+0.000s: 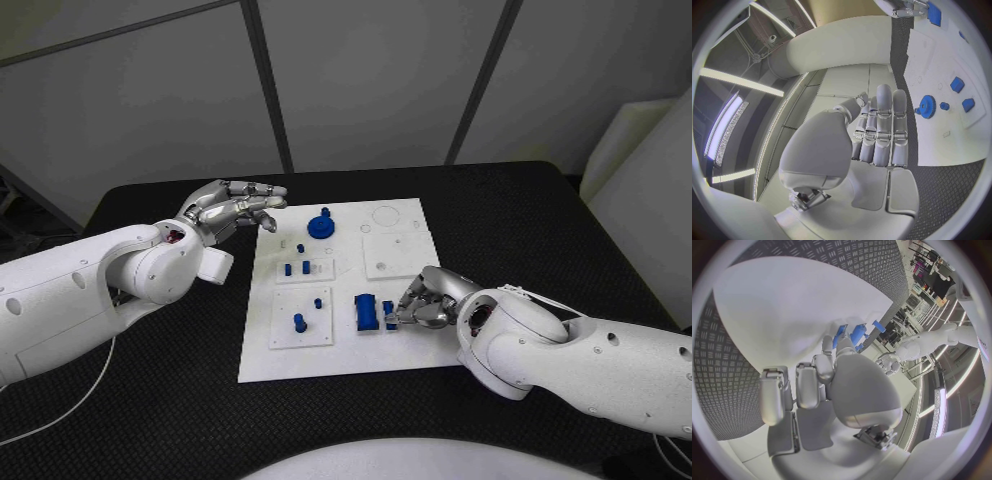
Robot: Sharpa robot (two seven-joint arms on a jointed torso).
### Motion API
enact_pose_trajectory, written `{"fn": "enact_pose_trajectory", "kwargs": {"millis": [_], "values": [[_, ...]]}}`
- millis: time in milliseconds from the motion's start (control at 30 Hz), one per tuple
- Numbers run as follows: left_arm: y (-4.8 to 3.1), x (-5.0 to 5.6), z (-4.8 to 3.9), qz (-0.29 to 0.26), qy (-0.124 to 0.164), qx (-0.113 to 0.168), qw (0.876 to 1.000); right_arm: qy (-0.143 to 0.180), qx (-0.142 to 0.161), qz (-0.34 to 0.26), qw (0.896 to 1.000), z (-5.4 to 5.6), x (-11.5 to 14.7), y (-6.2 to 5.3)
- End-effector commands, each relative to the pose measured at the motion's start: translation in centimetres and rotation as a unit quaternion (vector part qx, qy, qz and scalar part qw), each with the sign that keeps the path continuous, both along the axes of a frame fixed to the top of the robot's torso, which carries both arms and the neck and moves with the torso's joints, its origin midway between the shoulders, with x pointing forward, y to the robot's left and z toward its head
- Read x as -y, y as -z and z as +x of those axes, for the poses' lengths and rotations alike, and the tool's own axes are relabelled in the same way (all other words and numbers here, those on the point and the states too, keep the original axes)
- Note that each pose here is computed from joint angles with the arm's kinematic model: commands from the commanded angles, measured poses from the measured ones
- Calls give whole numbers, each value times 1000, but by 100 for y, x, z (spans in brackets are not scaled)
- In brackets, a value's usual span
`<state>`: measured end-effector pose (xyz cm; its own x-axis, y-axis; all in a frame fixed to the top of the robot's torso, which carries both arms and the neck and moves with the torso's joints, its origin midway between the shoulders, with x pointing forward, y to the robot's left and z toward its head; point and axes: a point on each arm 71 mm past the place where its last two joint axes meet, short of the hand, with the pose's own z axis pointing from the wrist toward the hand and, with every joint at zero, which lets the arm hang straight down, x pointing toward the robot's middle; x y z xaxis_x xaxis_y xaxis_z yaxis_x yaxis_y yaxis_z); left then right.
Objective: Assemble the parts on the task board
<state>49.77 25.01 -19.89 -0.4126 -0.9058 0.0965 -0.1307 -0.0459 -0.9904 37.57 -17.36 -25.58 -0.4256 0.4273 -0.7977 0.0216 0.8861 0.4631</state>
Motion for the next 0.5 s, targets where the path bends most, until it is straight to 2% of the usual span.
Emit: {"fn": "enact_pose_trajectory", "kwargs": {"millis": [33,133,233,400,500], "values": [[-12,12,3,-4,4,2,1000,-11,21,-8,1000,16,3,-12],[-11,11,5,-4,4,2,1000,-14,32,2,999,18,-5,-31],[-9,4,9,-4,3,2,1000,-16,36,37,999,12,-9,-53],[-4,-4,20,-3,1,2,1000,-19,15,111,994,27,23,-39],[1,5,29,-4,0,1,1000,-20,3,158,987,80,59,-39]]}}
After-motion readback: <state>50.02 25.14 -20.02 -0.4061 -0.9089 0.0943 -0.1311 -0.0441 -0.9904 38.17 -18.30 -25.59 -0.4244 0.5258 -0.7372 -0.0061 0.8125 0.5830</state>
